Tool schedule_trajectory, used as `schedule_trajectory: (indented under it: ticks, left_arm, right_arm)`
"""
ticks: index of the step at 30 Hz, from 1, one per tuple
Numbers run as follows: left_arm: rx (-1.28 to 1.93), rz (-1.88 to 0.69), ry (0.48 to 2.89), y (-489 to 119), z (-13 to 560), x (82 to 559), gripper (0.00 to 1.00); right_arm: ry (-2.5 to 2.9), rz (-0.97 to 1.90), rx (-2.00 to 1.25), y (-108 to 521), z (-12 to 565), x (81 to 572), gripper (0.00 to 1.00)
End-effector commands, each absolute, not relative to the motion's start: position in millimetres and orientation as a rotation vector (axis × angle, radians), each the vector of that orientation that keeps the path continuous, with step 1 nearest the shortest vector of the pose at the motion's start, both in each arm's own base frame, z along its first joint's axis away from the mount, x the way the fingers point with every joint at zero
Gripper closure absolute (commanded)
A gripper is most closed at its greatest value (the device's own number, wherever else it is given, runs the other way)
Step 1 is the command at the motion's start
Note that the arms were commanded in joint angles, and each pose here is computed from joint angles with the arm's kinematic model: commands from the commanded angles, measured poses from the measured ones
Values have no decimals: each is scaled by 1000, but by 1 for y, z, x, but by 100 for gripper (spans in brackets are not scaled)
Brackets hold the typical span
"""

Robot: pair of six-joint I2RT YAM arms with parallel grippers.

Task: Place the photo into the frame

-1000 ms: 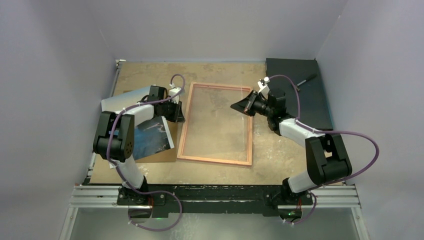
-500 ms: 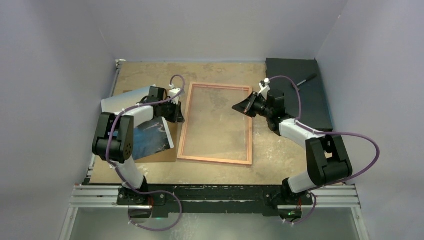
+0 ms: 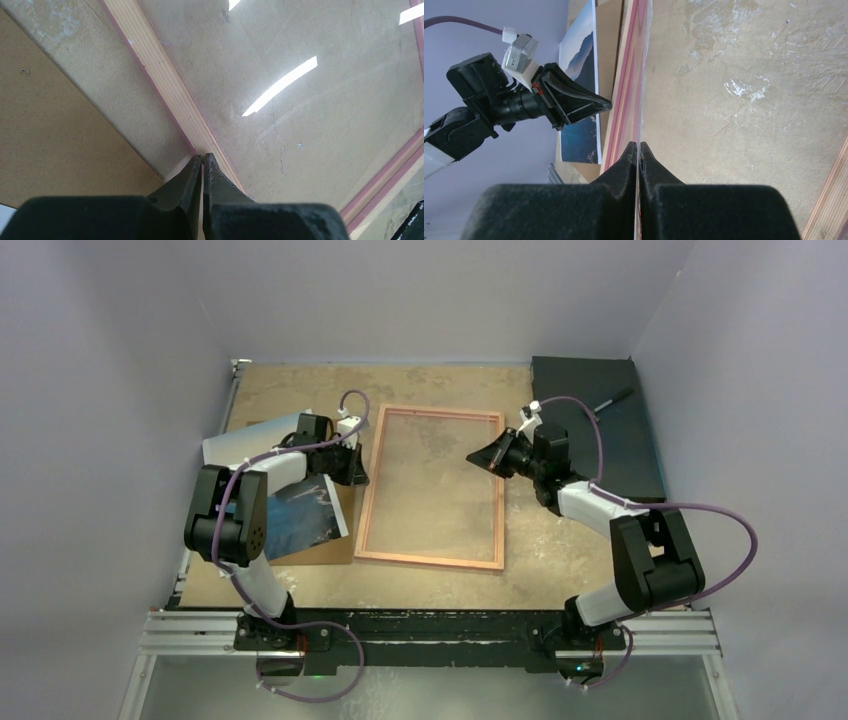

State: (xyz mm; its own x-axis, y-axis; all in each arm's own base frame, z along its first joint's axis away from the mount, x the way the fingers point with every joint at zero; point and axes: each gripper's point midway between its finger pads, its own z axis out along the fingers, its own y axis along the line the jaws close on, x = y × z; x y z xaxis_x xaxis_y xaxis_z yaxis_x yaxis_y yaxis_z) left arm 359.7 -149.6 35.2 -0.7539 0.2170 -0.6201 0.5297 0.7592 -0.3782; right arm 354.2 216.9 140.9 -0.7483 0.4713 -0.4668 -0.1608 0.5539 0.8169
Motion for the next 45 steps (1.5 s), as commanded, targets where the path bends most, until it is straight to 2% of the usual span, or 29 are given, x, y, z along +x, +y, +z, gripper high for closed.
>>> schedule_trajectory:
  ticks: [1,15,20,27,36,38,40,44,45]
  left_arm:
    - [567,-742,2533,-141,6,329,100]
    - [592,-739,2542,-139,1,323,100]
    - [598,-749,2544,-140,-1,322,100]
    - [612,-751,2550,-140,-3,319,100]
    - [615,-754,2546,-140,-3,319,100]
    - [614,-756,2546,-140,-3,319,100]
    - [616,-755,2545,-140,-2,320,100]
    - [619,-743,2541,-139,-2,320,100]
    - [619,-743,2543,-139,-3,319,100]
  right_arm:
    - [2087,1212,200,224,144,355,100]
    - [2128,1147,245,221,122,357,99]
    - [2130,1204,289,224,119,352,100]
    - [2077,1288,297,236,144,347,100]
    - [2178,1139,343,228,105,349,90]
    - [2216,1078,339,226,97,352,86]
    - [2250,1020,329,224,89,355,79]
    - [2305,903,303,221,83,359,55]
    - [2314,881,292,221,82,359,44]
